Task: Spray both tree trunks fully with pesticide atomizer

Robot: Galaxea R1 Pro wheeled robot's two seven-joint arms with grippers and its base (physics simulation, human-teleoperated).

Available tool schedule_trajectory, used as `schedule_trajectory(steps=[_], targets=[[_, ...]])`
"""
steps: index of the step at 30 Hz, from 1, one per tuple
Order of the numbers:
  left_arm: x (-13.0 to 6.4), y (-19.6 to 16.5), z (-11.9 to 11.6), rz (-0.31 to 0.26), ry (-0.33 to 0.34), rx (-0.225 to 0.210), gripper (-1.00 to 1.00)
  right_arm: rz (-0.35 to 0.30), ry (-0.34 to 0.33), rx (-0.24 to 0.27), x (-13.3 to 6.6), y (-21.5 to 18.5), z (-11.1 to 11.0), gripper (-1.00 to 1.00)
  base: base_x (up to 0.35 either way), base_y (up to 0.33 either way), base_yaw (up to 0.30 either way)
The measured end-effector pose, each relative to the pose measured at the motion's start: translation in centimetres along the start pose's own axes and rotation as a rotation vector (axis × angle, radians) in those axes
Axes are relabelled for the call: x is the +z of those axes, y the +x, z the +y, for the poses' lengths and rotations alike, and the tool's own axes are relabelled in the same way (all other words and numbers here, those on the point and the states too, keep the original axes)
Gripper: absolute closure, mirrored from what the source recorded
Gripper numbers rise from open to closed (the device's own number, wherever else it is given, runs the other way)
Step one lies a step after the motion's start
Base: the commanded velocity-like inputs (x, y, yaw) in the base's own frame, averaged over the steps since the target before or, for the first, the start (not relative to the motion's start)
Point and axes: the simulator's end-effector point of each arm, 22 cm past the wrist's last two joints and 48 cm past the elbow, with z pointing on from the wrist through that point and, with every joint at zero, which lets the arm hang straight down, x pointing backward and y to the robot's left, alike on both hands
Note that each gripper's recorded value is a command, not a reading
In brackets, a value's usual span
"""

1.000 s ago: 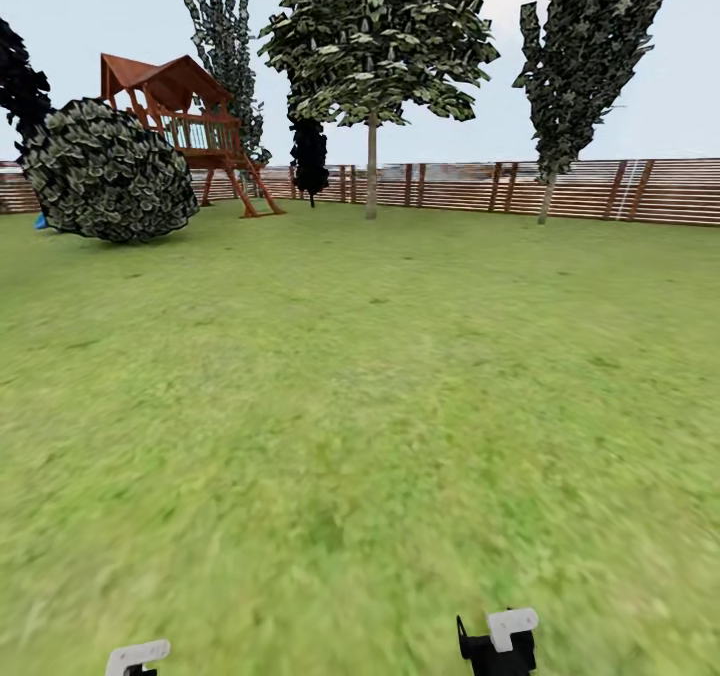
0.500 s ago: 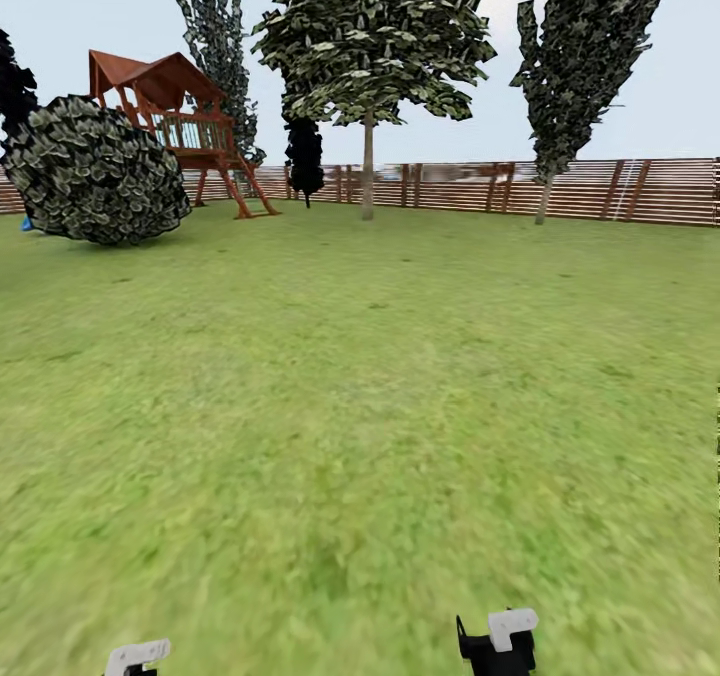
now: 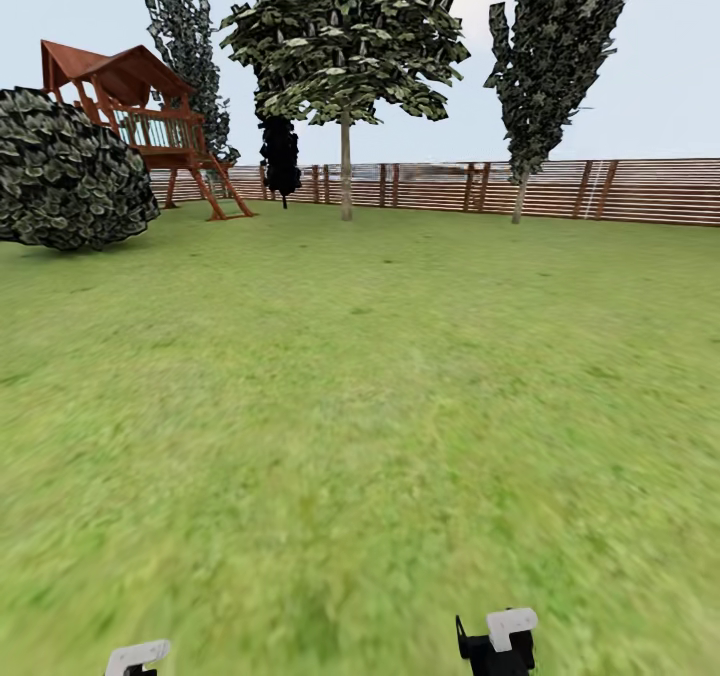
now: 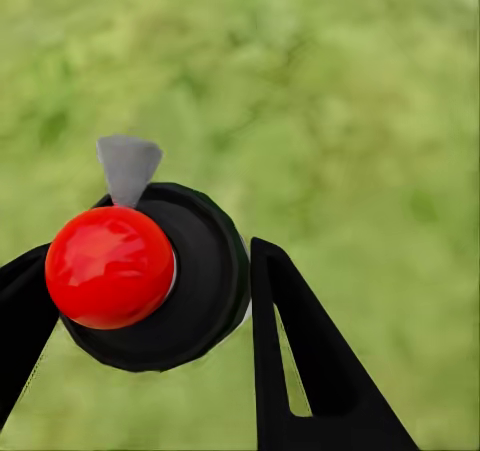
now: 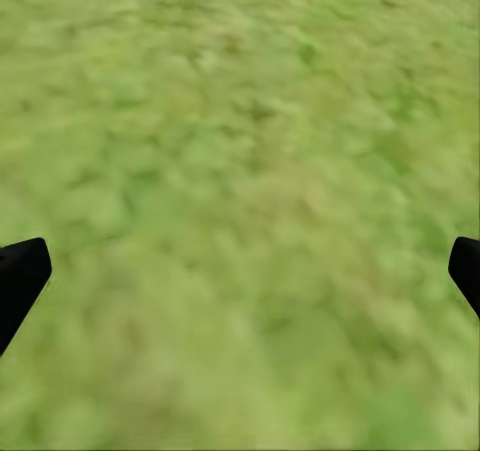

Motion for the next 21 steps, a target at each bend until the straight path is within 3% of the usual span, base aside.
schedule_trajectory(steps=[16,21], targets=[[0.0,0.0,0.0,0.0,0.0,0.0,1.0,0.001,0.0,0.0,-0.02,0.04,0.01,-1.0,0.336,0.074,-0.001],[0.0,-0.01,-0.01,0.0,0.0,0.0,1.0,0.001,0.0,0.0,-0.01,0.03,0.0,-1.0,0.336,0.074,-0.113]])
